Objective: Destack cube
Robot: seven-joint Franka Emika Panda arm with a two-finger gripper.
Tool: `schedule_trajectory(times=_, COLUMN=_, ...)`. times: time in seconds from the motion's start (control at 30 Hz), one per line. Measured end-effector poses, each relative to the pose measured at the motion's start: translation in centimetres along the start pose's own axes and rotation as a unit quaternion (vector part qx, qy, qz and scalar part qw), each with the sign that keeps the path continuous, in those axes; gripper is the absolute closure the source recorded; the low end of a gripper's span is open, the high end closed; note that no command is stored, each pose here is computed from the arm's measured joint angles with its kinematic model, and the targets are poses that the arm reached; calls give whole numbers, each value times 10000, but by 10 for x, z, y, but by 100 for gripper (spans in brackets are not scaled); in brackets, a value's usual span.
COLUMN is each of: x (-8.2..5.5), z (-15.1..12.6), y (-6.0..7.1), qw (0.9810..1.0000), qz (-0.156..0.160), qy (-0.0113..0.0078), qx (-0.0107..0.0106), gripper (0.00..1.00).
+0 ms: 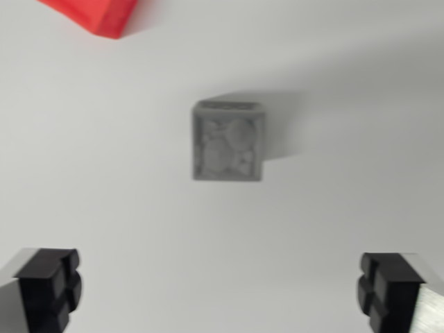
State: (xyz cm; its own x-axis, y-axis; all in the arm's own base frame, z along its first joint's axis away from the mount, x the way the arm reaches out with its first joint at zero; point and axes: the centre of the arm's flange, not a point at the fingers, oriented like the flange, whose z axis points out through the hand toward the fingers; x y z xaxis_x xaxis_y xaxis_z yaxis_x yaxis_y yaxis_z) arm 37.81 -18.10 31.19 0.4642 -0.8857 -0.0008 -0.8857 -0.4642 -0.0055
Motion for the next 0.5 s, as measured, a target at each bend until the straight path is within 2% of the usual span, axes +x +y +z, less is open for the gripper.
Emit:
schedule_trajectory(times=0.17, x=0, z=-21, y=0, qw=10000, qz=5, qy=3, qx=8, gripper=0)
schedule_trajectory(times=0.5, x=1, z=-56, y=0, qw=10000, qz=7, qy=-4, qx=7, gripper=0)
